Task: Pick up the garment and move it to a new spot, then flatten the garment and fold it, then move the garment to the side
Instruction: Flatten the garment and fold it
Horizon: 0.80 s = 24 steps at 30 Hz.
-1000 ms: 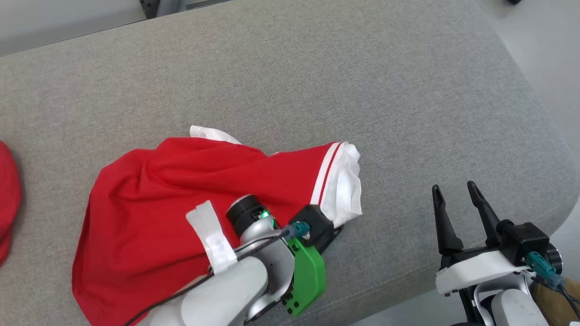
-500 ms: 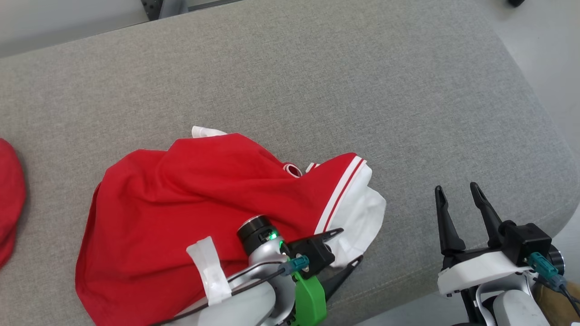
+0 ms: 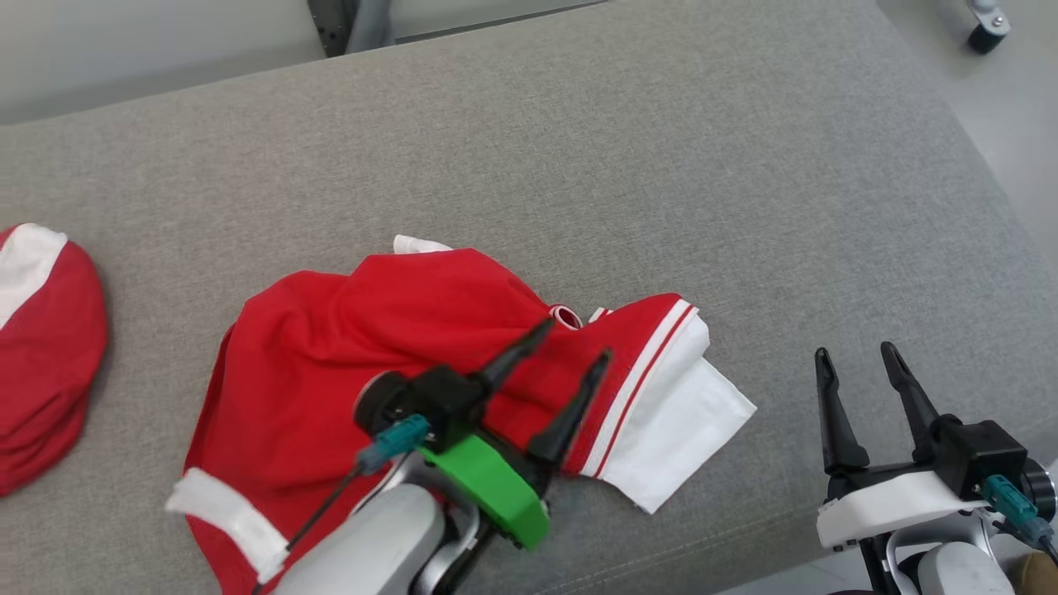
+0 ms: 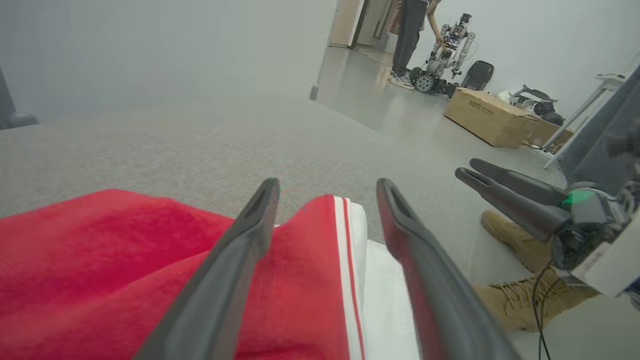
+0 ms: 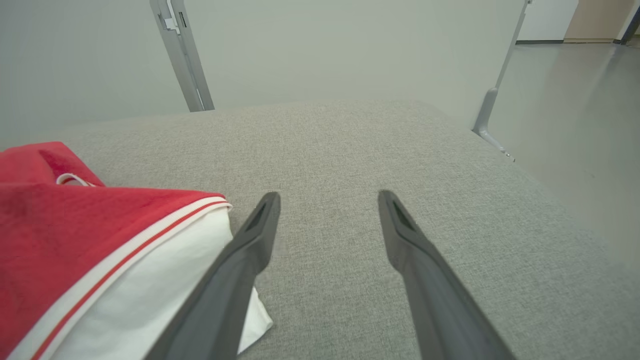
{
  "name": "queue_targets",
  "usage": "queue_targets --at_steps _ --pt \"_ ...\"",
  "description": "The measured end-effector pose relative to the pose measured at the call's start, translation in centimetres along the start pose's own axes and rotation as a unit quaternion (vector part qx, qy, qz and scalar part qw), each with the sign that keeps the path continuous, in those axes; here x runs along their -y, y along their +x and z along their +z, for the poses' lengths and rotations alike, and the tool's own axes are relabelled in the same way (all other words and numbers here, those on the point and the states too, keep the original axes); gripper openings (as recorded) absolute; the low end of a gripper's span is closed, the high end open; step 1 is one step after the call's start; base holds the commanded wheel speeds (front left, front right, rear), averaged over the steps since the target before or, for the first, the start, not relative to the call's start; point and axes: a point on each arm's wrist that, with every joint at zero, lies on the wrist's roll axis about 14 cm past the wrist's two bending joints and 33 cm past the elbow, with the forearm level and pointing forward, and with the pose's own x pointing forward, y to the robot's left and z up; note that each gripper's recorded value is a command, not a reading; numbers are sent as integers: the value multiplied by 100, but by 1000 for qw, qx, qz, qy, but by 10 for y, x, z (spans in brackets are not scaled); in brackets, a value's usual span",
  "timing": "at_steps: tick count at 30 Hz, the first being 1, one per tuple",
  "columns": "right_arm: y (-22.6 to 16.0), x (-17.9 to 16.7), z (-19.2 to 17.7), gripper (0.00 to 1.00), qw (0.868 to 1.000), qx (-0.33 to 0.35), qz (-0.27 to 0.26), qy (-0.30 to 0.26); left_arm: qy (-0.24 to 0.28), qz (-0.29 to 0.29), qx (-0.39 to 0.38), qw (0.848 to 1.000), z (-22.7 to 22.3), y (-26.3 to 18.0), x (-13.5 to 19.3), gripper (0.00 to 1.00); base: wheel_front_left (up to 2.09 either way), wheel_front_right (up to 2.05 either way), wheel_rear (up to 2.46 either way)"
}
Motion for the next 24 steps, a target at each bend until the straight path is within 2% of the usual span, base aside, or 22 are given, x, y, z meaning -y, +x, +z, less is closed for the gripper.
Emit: queue_targets --at_steps 5,9,12,18,24 --pt "5 -6 15 100 1000 24 13 -11 33 130 74 988 43 -40 -52 100 0 0 0" --pt "7 -13 28 100 998 46 25 -20 63 241 121 961 73 -93 -92 100 0 0 0" --pt "10 -20 39 100 997 64 36 -24 87 311 123 938 75 -138 -113 100 0 0 0" --pt "8 -25 48 100 996 78 44 -27 101 406 133 899 76 -210 -130 100 0 0 0" --pt "6 -27 43 100 996 71 49 -33 91 466 124 871 57 -263 -131 100 0 0 0"
